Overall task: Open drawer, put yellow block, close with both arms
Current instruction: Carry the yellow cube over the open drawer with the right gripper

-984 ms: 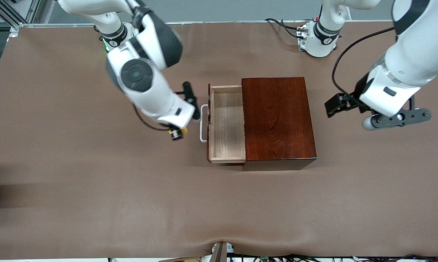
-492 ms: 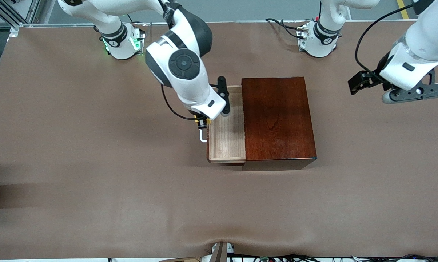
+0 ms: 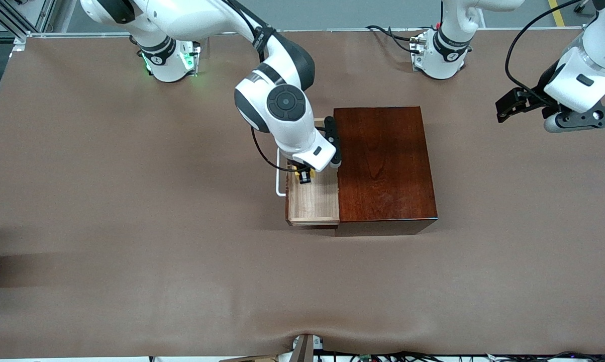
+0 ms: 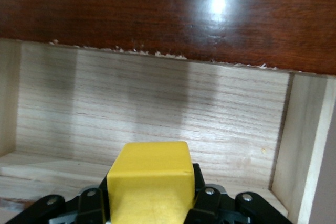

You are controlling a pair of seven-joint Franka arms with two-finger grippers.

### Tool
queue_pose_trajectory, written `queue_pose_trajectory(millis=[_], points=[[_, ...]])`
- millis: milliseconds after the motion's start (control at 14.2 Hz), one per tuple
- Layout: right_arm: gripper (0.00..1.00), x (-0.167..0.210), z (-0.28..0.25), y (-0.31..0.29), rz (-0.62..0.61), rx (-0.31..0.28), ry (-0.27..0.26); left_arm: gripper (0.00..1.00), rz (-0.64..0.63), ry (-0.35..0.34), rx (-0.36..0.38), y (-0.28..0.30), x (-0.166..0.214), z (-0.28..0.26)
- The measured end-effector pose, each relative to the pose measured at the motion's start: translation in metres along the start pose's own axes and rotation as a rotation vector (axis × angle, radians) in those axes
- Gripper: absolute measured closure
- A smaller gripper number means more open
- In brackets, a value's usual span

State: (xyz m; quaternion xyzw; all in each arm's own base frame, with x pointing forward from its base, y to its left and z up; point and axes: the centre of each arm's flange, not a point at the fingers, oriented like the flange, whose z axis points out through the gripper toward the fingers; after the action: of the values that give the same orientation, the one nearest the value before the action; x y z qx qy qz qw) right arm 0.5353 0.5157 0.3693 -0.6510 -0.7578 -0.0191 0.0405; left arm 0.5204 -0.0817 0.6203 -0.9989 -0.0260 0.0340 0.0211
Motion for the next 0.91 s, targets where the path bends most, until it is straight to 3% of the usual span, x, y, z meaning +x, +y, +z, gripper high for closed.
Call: queue_pose_trajectory(millis=[422, 633, 914], points=[[0.44, 0.016, 0.052, -0.004, -0.040, 0.016, -0.001, 0.00, 0.015, 0.020, -0.005, -0.008, 0.001, -0.006], [0.44, 0.023, 0.062, -0.005, -0.058, -0.006, -0.005, 0.00, 0.024, 0.030, -0.006, -0.003, 0.001, -0.011], [0.09, 0.024, 0.064, -0.005, -0.064, -0.016, -0.011, 0.00, 0.030, 0.032, -0.006, 0.000, 0.000, -0.011]])
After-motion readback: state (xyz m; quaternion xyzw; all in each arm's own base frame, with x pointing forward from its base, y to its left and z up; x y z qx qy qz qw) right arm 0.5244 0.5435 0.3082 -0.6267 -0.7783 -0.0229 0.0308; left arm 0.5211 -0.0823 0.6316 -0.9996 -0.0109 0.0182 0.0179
